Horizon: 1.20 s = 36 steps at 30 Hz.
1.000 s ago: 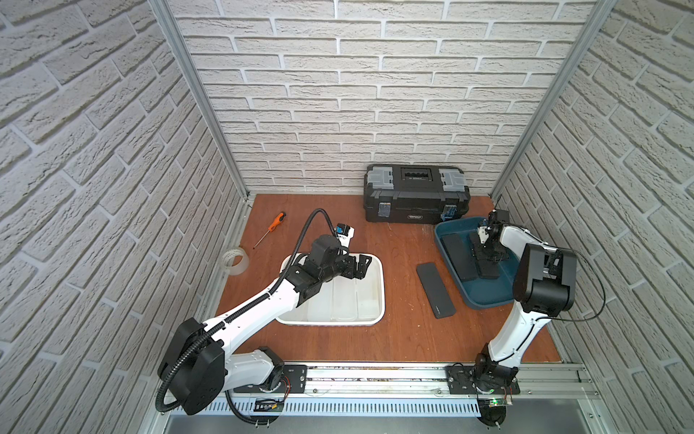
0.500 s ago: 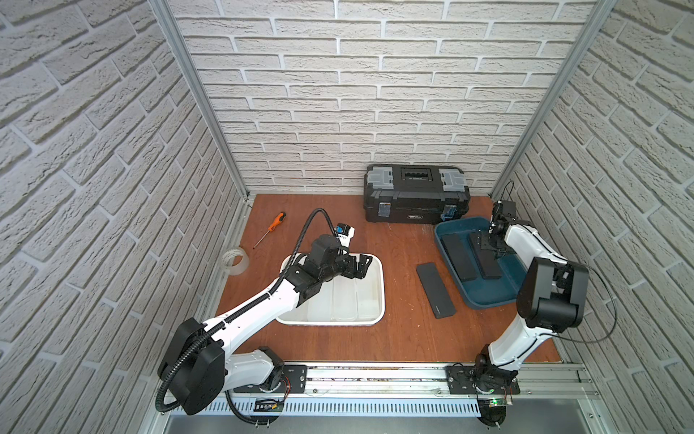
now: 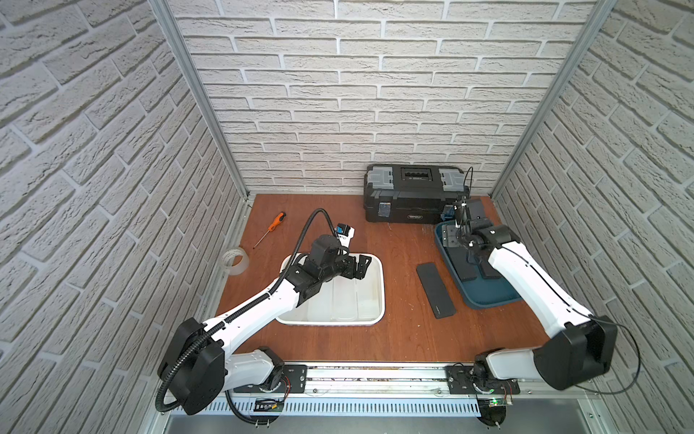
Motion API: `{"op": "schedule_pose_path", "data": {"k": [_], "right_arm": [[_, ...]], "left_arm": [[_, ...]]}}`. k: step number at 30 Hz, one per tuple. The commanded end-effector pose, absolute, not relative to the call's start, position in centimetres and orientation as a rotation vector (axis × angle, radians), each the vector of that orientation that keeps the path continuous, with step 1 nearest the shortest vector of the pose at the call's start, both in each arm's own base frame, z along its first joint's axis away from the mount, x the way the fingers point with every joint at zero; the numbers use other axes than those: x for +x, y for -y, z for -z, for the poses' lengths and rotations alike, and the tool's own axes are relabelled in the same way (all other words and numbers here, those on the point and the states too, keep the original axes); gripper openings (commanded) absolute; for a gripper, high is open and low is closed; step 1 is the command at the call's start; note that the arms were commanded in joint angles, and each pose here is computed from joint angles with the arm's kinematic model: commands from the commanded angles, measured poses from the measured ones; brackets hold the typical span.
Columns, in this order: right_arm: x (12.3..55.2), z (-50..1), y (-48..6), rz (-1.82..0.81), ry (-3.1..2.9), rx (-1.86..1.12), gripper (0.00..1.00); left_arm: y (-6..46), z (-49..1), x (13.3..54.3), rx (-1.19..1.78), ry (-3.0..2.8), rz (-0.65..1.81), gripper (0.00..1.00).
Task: Place the pencil cases by color into the storage box
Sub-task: Pick up the pencil case from the center of the board.
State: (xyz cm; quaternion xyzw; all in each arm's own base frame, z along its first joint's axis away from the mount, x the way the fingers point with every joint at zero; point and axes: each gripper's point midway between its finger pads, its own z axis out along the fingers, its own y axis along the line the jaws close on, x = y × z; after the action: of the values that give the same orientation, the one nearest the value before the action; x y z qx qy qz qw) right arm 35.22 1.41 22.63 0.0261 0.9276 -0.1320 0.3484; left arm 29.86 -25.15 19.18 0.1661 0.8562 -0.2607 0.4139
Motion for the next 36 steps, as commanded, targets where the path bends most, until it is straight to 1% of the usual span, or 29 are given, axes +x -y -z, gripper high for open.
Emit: {"op": "schedule_pose_path", "data": {"k": [1,6,10,20,28,33,36], "right_arm": [[30.6,-19.9,-2.7,0.246,-2.538,0.085,0.83],[26.3,-17.3,-5.2,0.159,-2.621,0.027,0.83],[24.9,-15.6,-6.4,0.111,-2.642,0.007,0.83],[24.8,-11.0,-7.1,0.131,-2.714,-0.077,0.85],[25.2,-8.8,-7.6,0.143,-2.767,-0.119,0.88],[25.9,-7.8,-8.5,0.094,-2.805,-0.141,0.93],[26.2,-7.2,-8.5,0.084,-2.82,-0.138,0.97]], "left_arm": [[24.8,-19.7,30.0,0.413,-2.13,0.643,0.98],[24.9,-19.2,29.9,0.408,-2.152,0.642,0.98],[24.9,-18.7,29.6,0.401,-2.167,0.625,0.98],[26.6,-18.1,28.8,0.454,-2.173,0.599,0.98],[28.7,-18.0,29.0,0.51,-2.182,0.597,0.98],[29.3,-17.9,29.0,0.524,-2.184,0.599,0.98],[29.4,-17.9,29.0,0.526,-2.185,0.6,0.98]]}}
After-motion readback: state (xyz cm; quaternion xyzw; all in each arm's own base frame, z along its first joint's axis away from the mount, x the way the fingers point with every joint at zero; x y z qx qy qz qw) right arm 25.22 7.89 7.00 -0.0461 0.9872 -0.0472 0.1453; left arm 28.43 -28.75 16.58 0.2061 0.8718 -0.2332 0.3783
